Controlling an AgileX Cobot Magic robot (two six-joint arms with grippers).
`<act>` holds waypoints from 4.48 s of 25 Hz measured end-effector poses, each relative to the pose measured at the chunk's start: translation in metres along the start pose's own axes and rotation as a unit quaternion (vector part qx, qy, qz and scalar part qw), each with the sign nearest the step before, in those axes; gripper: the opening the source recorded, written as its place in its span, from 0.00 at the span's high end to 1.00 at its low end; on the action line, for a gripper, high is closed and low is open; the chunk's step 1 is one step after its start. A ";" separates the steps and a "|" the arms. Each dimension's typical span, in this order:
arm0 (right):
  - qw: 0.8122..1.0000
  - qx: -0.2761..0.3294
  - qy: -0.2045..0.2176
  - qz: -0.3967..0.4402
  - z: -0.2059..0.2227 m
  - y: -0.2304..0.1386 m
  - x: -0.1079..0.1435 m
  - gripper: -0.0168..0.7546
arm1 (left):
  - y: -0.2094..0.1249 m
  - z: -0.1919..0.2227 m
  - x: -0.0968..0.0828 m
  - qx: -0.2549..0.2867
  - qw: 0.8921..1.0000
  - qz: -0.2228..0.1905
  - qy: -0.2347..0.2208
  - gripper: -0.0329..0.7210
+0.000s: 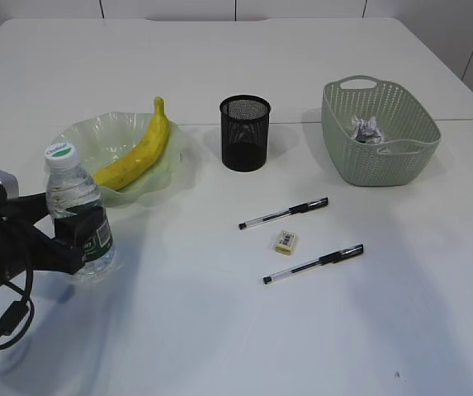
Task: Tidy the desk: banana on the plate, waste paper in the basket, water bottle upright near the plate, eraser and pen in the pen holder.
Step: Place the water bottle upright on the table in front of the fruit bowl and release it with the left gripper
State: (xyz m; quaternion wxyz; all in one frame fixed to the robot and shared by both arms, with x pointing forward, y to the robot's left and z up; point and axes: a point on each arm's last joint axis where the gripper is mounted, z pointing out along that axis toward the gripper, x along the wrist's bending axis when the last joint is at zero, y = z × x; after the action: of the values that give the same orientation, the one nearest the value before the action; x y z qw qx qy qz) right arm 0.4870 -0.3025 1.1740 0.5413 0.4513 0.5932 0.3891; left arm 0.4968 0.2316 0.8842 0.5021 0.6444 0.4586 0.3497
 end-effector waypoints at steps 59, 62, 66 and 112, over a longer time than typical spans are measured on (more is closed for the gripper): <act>1.000 -0.002 -0.001 -0.013 0.000 0.000 0.000 0.50 | 0.010 -0.004 0.002 -0.006 1.000 0.004 0.013 0.17; 1.000 -0.002 -0.001 -0.013 0.000 0.000 0.000 0.50 | 0.010 -0.004 0.002 -0.006 1.000 -0.007 0.013 0.17; 1.000 -0.003 -0.001 -0.013 0.000 0.000 0.000 0.50 | 0.010 -0.004 0.002 -0.006 1.000 -0.014 0.013 0.17; 1.000 -0.004 -0.002 -0.013 0.000 0.001 0.000 0.50 | 0.081 -0.035 -0.004 -0.150 0.989 0.001 -0.008 0.16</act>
State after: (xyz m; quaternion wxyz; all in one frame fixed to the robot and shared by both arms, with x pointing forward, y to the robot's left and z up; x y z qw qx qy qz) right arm 0.4871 -0.3025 1.1747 0.5487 0.4424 0.5966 0.3837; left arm 0.4836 0.2331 0.9717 0.5962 0.5652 0.3964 0.4099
